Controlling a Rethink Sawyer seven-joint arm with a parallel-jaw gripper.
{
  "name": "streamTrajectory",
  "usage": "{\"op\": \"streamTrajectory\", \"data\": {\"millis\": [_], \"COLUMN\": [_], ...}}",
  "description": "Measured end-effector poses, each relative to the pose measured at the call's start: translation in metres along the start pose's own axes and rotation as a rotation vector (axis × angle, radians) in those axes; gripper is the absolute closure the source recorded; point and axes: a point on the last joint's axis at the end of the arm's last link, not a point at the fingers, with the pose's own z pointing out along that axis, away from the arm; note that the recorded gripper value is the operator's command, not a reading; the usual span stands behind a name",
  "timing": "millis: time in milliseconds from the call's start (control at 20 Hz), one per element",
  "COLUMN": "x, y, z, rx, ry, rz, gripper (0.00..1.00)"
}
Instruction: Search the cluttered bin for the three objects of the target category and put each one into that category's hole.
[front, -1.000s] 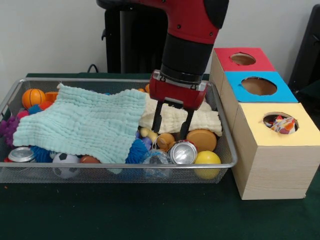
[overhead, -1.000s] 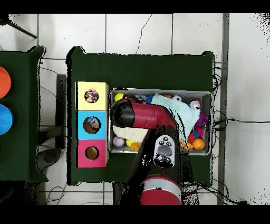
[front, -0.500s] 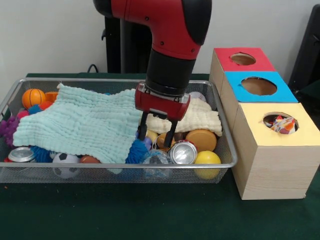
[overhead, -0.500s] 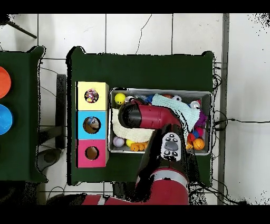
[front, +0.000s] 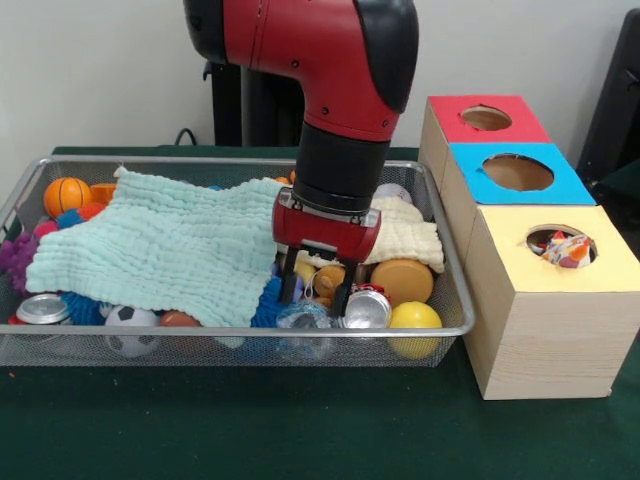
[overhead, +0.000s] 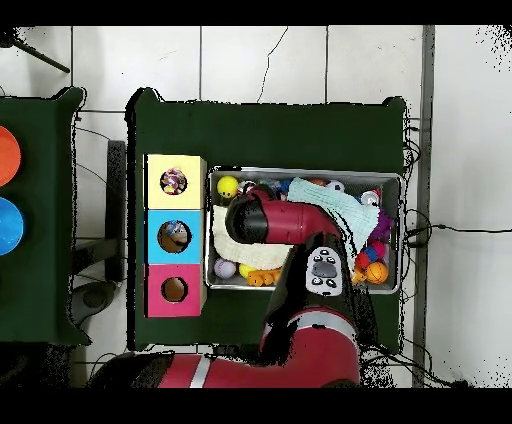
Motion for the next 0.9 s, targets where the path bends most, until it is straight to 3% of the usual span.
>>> {"op": "streamTrajectory", "data": {"millis": [450,900], "x": [-0.017,-0.015], "y": [0.004,0.002], "z": [0.007,0.015], "rx": [-0.015,-0.032], "ry": [-0.062,-0.054], "rz": [0.003,0.017], "gripper": [0.00,0.00]}}
